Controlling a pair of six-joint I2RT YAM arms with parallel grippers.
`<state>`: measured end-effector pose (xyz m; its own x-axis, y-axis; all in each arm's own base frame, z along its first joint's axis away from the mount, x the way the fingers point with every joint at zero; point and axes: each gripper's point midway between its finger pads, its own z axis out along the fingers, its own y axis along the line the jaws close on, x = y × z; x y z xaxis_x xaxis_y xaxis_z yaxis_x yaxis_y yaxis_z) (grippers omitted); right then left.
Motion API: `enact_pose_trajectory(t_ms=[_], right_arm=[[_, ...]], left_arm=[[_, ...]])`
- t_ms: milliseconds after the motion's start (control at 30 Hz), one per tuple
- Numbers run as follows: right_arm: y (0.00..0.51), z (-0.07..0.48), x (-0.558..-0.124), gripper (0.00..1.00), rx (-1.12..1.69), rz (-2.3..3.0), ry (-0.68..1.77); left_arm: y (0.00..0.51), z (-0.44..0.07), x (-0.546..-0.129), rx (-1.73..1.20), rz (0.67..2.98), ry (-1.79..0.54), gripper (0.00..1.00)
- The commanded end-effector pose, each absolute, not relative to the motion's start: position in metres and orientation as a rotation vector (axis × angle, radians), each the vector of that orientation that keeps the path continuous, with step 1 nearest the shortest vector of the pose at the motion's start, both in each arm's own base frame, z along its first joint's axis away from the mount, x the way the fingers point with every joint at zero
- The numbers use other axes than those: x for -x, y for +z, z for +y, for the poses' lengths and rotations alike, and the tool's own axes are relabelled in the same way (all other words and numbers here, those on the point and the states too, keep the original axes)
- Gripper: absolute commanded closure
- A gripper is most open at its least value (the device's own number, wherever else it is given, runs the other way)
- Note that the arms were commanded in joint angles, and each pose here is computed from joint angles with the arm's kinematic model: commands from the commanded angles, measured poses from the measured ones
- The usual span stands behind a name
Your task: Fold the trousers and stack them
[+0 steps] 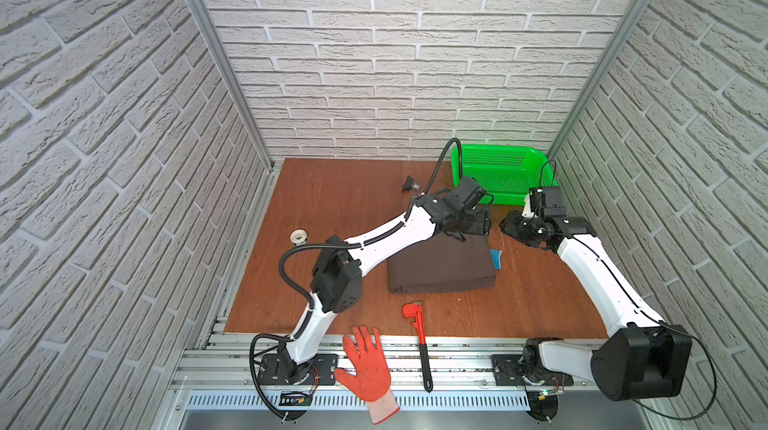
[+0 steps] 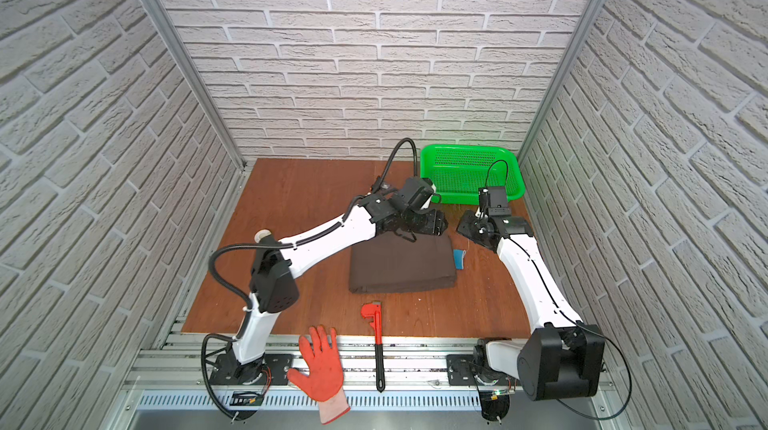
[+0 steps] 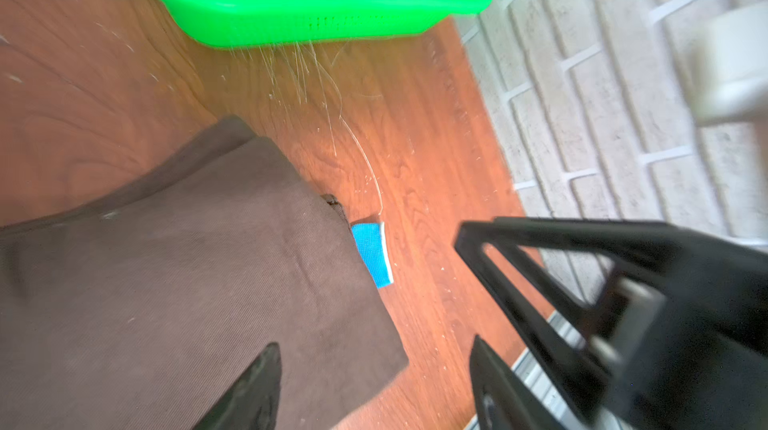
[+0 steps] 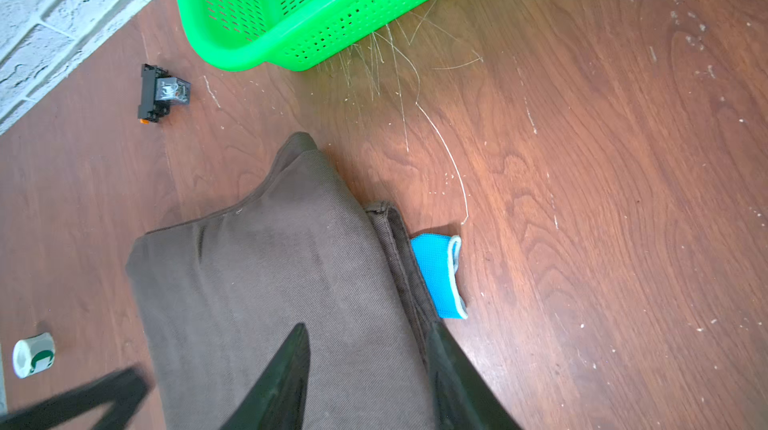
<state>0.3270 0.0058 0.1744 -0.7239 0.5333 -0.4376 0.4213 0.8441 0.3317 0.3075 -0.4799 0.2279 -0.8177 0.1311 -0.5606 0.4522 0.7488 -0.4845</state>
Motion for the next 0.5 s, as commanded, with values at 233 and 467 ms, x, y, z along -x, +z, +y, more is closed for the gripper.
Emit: enact_pose_trajectory(t_ms=[233, 467], right_arm=[[0.109, 0.026, -0.285, 0.49, -0.801, 2.672, 0.409], [0.086, 0.032, -0.262, 0.47, -0.911, 2.676, 0.455]], left_arm=[[0.192, -0.313, -0.298, -0.131, 2.491, -0.774, 0.02], [0.143, -0.236, -0.265, 0.043, 2.517, -0.786, 0.02]])
